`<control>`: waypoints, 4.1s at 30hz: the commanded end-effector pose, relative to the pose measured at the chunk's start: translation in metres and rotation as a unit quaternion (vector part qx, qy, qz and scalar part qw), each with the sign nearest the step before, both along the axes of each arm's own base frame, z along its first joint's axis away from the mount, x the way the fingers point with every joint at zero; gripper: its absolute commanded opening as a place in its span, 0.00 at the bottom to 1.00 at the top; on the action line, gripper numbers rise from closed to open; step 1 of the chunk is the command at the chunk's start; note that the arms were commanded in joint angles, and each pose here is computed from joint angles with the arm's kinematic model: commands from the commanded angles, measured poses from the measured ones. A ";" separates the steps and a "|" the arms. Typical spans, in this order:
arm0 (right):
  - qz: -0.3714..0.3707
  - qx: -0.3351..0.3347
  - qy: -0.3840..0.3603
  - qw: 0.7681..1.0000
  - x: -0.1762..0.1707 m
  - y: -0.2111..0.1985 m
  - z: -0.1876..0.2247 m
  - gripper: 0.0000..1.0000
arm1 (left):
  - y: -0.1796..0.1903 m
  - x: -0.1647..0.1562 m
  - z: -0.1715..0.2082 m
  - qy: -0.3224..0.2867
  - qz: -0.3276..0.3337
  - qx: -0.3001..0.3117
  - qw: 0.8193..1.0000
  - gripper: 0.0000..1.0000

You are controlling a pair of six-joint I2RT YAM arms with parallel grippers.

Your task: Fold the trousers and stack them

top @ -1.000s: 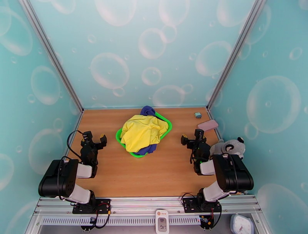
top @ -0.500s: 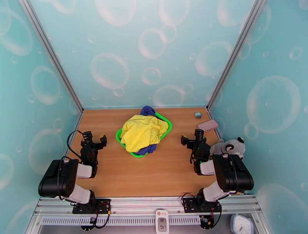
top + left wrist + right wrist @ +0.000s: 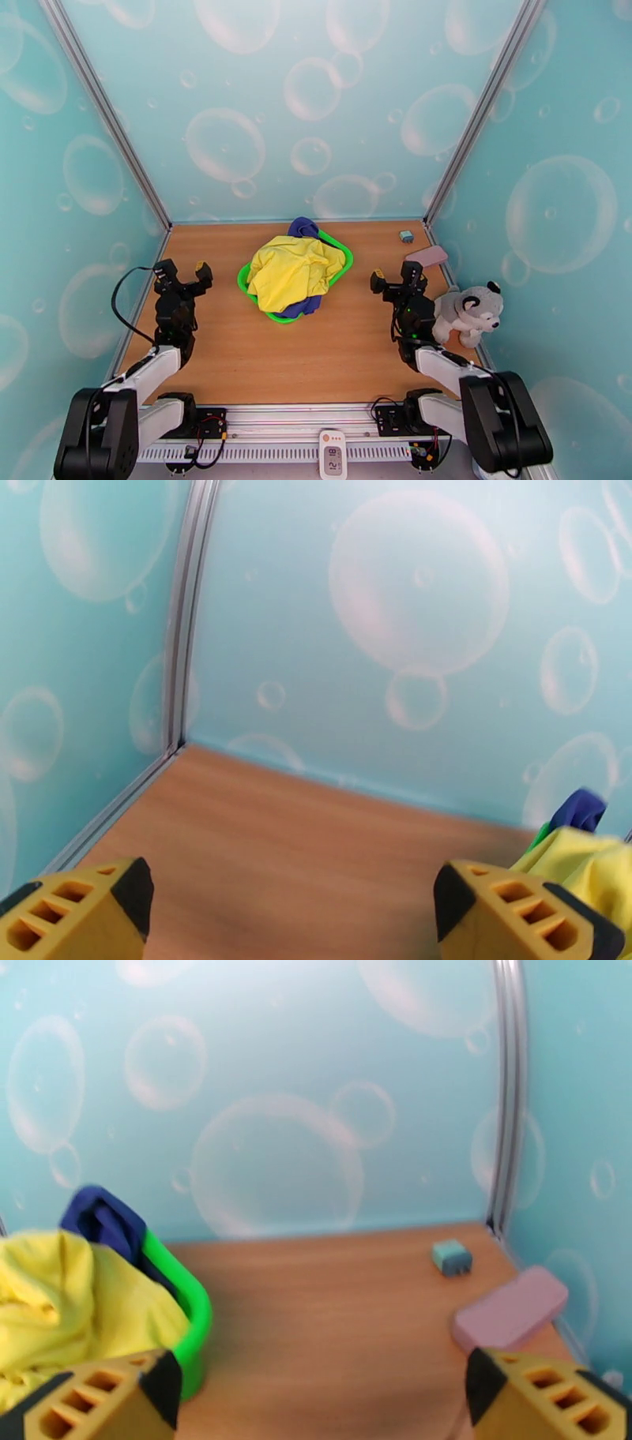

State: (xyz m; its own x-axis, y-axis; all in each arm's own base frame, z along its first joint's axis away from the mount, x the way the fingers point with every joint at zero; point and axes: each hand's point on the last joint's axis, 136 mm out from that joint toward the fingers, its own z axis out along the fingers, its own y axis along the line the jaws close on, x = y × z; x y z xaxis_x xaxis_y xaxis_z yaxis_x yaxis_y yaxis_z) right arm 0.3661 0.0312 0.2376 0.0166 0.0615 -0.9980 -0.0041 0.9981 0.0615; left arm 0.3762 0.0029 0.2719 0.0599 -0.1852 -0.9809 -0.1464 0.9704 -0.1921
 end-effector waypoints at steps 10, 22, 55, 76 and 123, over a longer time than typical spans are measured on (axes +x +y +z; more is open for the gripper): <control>0.170 -0.003 0.266 0.949 -0.007 0.180 -0.040 0.99 | -0.164 -0.020 -0.070 0.355 -0.243 0.030 0.902 0.99; 0.231 0.068 0.261 0.935 -0.022 0.219 -0.045 0.99 | -0.220 -0.025 -0.045 0.324 -0.301 0.096 0.892 0.99; 0.209 0.097 0.252 0.940 -0.027 0.170 -0.044 0.99 | -0.252 0.021 -0.004 0.279 -0.292 0.079 0.911 0.00; 0.282 0.056 0.217 0.933 -0.035 0.200 -0.027 0.99 | -0.032 -0.051 0.351 -0.192 0.068 -0.005 0.979 0.00; 0.375 -0.270 0.277 0.843 -0.052 0.373 -0.098 0.73 | 0.033 -0.095 0.319 -0.185 0.140 0.046 0.972 0.00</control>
State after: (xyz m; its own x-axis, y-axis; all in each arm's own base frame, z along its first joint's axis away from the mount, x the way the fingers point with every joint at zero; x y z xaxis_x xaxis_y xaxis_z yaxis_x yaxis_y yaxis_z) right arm 0.3063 0.4014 0.1518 -0.2630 -0.5717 -0.7772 -0.7937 0.5862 -0.1626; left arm 0.3010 0.0355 0.5999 0.4190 0.0670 -0.9055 -0.4184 0.8993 -0.1270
